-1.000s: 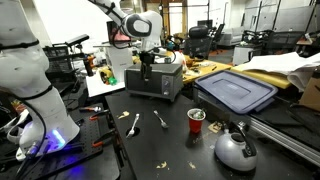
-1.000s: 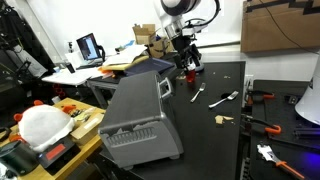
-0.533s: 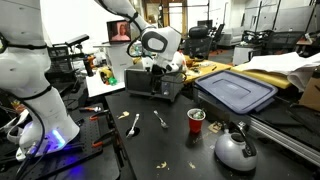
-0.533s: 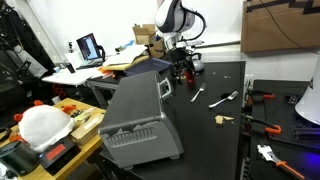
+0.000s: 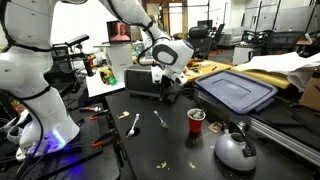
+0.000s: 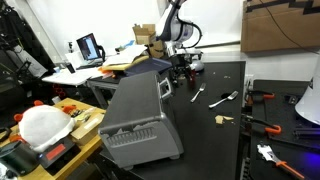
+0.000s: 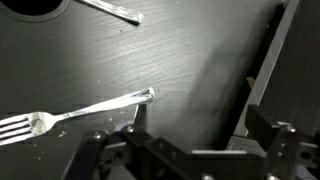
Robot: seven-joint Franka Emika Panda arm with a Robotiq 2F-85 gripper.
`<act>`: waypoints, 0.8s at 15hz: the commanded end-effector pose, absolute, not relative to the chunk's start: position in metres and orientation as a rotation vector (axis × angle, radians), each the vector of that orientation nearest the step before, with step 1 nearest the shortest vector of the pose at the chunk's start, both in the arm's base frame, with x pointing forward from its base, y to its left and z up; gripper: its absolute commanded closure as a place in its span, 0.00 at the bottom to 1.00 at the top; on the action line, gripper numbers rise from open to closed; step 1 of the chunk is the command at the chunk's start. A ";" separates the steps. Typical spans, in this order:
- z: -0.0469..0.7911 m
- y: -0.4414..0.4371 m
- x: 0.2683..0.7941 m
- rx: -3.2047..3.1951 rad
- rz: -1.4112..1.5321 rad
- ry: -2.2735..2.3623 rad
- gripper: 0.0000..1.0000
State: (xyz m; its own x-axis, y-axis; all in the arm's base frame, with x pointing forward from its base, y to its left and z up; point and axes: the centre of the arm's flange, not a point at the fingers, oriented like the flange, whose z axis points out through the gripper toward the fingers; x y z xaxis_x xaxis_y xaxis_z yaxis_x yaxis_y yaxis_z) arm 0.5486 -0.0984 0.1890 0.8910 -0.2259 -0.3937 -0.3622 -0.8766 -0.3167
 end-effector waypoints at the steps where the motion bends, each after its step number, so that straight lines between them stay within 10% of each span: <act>1: 0.179 -0.114 0.549 -2.633 0.457 0.300 0.00; 12: 0.169 -0.103 0.561 -2.463 0.282 0.053 0.00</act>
State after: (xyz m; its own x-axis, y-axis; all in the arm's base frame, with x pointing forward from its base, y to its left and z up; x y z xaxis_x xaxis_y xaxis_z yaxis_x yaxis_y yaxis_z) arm 0.5529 -0.1004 0.1734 0.9726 0.0075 -0.2325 -0.1291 -0.8142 -0.5660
